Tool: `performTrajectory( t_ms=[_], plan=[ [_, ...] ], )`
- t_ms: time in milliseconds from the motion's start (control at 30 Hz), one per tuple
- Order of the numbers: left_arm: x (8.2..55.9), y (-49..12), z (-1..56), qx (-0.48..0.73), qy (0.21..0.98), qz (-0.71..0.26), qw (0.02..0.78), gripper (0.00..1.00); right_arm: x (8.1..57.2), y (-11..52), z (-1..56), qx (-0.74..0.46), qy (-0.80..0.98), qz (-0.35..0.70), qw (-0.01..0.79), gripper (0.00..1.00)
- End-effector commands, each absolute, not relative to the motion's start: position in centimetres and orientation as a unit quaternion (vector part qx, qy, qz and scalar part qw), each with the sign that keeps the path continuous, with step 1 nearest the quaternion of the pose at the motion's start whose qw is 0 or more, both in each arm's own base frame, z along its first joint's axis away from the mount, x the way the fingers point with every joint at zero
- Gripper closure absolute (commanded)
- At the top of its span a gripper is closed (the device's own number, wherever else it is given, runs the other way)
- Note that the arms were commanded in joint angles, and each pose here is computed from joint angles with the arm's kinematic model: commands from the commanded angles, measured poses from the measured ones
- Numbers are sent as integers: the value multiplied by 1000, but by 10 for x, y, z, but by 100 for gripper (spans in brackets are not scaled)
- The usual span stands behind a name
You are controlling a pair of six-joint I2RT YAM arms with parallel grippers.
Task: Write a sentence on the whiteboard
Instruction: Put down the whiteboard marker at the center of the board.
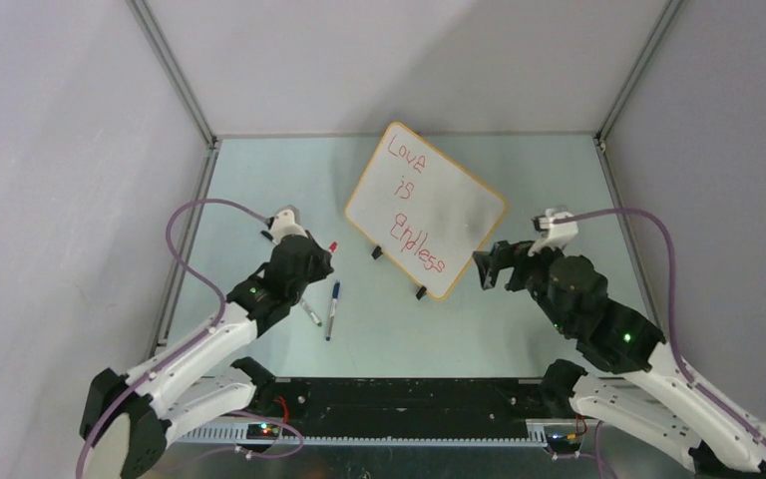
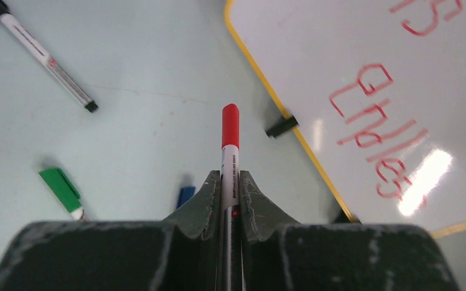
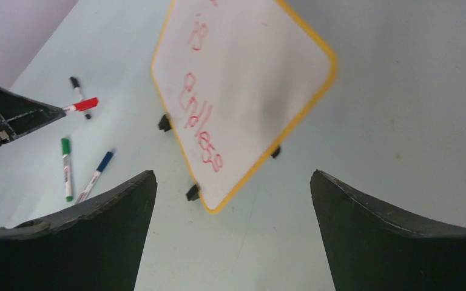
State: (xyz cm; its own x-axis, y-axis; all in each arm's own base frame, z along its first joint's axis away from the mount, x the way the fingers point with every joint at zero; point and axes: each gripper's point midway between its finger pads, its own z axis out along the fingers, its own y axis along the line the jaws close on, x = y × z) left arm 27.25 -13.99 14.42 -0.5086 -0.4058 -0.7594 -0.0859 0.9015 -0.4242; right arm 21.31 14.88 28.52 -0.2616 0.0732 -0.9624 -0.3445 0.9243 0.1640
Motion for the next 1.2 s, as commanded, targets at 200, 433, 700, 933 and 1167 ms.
performTrajectory(
  t_ms=[200,433,700,933,1167],
  plan=[
    [316,-139,146,-177,823,-132,523,45,210,77,250,45,771,130,621,1],
    [318,-128,148,-169,830,-94,523,24,224,68,233,88,764,127,627,1],
    [313,-75,179,-199,769,-40,606,18,254,25,213,143,753,36,642,1],
    [301,-25,198,-194,695,65,689,1,280,-8,172,143,720,19,679,1],
    [298,23,190,-213,659,171,700,1,304,-17,146,114,699,16,706,1]
  ],
)
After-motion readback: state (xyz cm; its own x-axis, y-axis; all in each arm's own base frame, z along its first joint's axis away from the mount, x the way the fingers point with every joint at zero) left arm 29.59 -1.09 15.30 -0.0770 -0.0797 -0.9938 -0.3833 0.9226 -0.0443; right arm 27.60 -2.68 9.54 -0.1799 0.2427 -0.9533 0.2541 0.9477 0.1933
